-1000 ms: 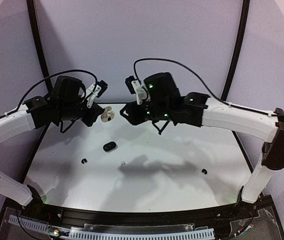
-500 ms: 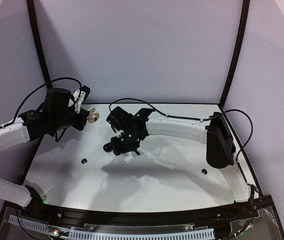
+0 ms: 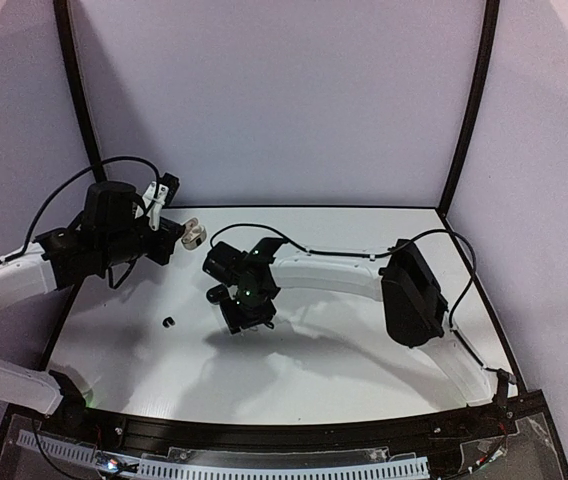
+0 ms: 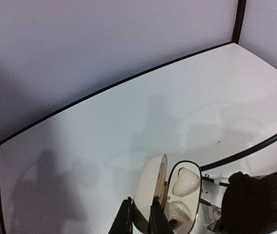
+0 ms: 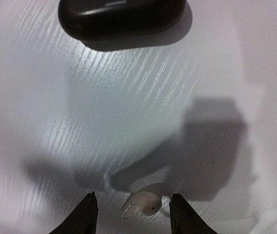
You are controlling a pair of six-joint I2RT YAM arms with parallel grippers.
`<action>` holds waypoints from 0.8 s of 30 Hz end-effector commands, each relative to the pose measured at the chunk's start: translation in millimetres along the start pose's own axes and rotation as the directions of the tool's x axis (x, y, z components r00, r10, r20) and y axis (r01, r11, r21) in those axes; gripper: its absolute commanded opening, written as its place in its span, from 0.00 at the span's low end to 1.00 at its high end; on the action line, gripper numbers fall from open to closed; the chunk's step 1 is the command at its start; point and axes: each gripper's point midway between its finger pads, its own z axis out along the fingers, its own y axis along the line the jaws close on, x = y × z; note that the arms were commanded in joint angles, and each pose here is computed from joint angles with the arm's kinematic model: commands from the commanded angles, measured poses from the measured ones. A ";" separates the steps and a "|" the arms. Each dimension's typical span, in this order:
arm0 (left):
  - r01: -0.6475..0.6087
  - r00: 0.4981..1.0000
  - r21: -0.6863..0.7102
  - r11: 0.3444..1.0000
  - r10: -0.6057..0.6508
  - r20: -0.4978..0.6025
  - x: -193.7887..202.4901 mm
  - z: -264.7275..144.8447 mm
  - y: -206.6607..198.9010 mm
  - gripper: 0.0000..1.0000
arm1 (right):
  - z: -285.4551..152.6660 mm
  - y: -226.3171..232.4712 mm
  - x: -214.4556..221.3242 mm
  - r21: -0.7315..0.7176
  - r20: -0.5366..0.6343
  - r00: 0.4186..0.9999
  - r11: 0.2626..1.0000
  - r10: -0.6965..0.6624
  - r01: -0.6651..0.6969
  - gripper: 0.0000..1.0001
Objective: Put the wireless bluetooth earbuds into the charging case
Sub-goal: Pick up the left earbud from the center of the board.
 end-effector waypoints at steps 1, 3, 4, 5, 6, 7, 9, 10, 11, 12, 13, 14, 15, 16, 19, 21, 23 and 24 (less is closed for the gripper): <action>0.038 0.999 0.030 0.999 -0.039 0.034 -5.5 -6.7 -2.5 0.01 | 18.4 -8.9 24.5 0.076 -0.069 0.996 0.995 -0.057 0.062 0.48; 0.043 0.998 0.038 0.998 -0.044 0.037 -7.5 -7.6 -3.8 0.01 | 21.5 -15.8 29.1 0.109 -0.085 0.994 0.991 -0.063 0.072 0.46; 0.044 0.998 0.038 0.998 -0.045 0.036 -7.5 -7.6 -3.8 0.01 | 21.8 -17.2 30.1 0.116 -0.088 0.994 0.990 -0.065 0.075 0.46; 0.043 0.998 0.044 0.998 -0.045 0.036 -7.7 -7.9 -4.6 0.01 | 22.6 -19.9 31.9 0.127 -0.094 0.993 0.988 -0.072 0.083 0.45; 0.044 0.998 0.045 0.998 -0.045 0.035 -7.6 -7.6 -5.0 0.01 | 21.9 -23.3 34.2 0.140 -0.100 0.992 0.987 -0.071 0.085 0.44; 0.044 0.998 0.047 0.998 -0.046 0.035 -7.8 -7.5 -5.2 0.01 | 20.9 -26.1 36.3 0.150 -0.104 0.992 0.985 -0.071 0.086 0.44; 0.043 0.998 0.048 0.998 -0.045 0.037 -8.7 -7.2 -5.5 0.01 | 17.8 -33.6 43.3 0.173 -0.116 0.991 0.981 -0.065 0.085 0.43; 0.042 0.998 0.049 0.998 -0.044 0.036 -8.6 -6.9 -5.6 0.01 | 15.7 -40.5 49.7 0.192 -0.124 0.990 0.978 -0.060 0.084 0.43; 0.043 0.998 0.049 0.998 -0.044 0.036 -8.8 -6.8 -5.5 0.01 | 14.0 -41.8 51.5 0.192 -0.124 0.990 0.978 -0.061 0.084 0.43; 0.044 0.998 0.051 0.998 -0.046 0.036 -9.2 -6.8 -5.9 0.01 | 11.8 -43.2 53.4 0.190 -0.122 0.990 0.978 -0.069 0.091 0.43; 0.043 0.998 0.054 0.998 -0.045 0.037 -9.8 -6.7 -6.4 0.01 | 9.9 -44.6 53.6 0.191 -0.120 0.990 0.977 -0.075 0.097 0.44; 0.044 0.998 0.055 0.998 -0.045 0.035 -9.6 -6.0 -6.6 0.01 | 7.8 -45.1 54.1 0.191 -0.122 0.989 0.976 -0.083 0.106 0.44; 0.043 0.998 0.056 0.998 -0.045 0.035 -9.7 -5.9 -7.0 0.01 | 5.0 -44.3 52.3 0.185 -0.117 0.988 0.976 -0.097 0.118 0.44; 0.042 0.998 0.058 0.997 -0.044 0.034 -9.7 -5.7 -7.4 0.01 | 3.9 -43.2 50.5 0.180 -0.113 0.987 0.975 -0.114 0.133 0.44; 0.040 0.999 0.062 0.997 -0.042 0.033 -9.9 -5.2 -8.3 0.01 | -6.8 -25.7 33.7 0.107 -0.051 0.981 0.976 -0.187 0.191 0.47; 0.037 0.999 0.062 0.997 -0.039 0.034 -10.1 -5.3 -8.2 0.01 | -16.8 -13.1 21.2 0.056 0.005 0.974 0.972 -0.228 0.227 0.48; 0.032 0.999 0.058 0.998 -0.034 0.036 -10.7 -5.8 -7.3 0.01 | -26.5 -7.7 6.3 0.037 0.063 0.967 0.969 -0.247 0.245 0.50; 0.030 0.999 0.057 0.998 -0.032 0.037 -10.9 -6.1 -7.2 0.01 | -28.8 -7.0 1.7 0.028 0.073 0.967 0.969 -0.245 0.244 0.51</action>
